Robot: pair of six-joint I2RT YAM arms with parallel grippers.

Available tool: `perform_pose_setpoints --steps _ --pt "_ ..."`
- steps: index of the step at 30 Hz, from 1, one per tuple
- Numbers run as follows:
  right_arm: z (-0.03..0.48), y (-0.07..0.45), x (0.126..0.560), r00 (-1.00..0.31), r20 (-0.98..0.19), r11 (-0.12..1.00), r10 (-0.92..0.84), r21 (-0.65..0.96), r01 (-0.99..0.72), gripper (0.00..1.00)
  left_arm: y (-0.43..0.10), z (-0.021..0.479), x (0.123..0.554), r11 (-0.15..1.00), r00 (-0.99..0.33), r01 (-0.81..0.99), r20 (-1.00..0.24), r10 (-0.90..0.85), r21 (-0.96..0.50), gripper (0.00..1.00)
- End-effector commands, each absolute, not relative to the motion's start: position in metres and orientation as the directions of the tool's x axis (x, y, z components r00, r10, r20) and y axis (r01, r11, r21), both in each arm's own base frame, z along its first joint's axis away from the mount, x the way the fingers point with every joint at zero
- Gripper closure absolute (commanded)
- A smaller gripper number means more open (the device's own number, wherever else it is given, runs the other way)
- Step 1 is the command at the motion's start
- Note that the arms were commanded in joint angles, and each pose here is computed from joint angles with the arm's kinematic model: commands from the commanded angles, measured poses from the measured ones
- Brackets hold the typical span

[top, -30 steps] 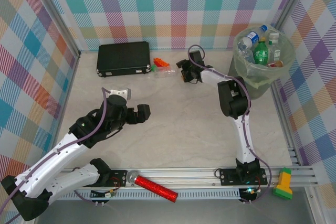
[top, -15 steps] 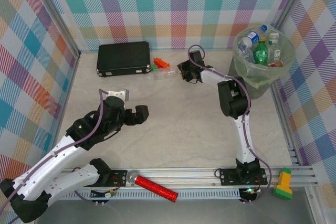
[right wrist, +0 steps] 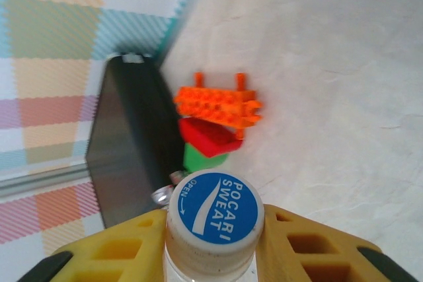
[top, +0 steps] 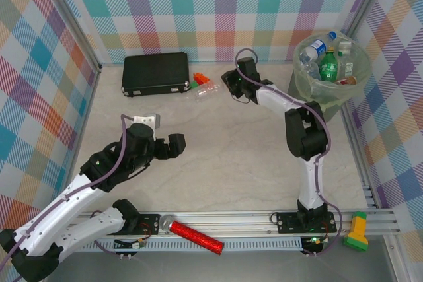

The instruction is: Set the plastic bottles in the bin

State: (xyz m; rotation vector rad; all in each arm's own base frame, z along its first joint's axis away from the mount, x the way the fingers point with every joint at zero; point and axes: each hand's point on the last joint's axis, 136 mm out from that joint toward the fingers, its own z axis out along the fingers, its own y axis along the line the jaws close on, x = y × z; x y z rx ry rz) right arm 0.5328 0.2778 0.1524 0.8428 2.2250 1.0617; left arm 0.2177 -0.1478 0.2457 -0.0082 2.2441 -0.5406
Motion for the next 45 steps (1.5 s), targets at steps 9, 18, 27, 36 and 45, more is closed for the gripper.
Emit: perform_pose_setpoints --steps 9,18,27,36,45 --pt "0.196 0.257 0.485 -0.654 -0.493 0.725 0.574 0.677 0.126 0.65 -0.138 0.243 0.213 0.911 -0.666 0.150 -0.720 -0.194 -0.385 0.00" --pt "0.290 0.208 0.445 -0.509 -0.757 0.871 0.409 0.490 -0.029 0.65 -0.149 0.253 0.220 0.891 -0.642 0.185 -0.738 -0.210 -0.415 0.00" --pt "0.386 0.138 0.394 -0.284 -0.934 0.972 0.217 0.232 -0.021 0.65 -0.187 0.274 0.234 0.826 -0.644 0.291 -0.737 -0.204 -0.483 0.01" --pt "0.455 0.081 0.362 -0.133 -0.983 0.990 0.130 0.123 0.064 0.65 -0.206 0.284 0.237 0.784 -0.647 0.345 -0.736 -0.200 -0.516 0.00" --pt "0.505 0.028 0.345 -0.011 -0.996 0.980 0.094 0.091 0.179 0.64 -0.206 0.287 0.235 0.776 -0.644 0.355 -0.738 -0.201 -0.521 0.00"
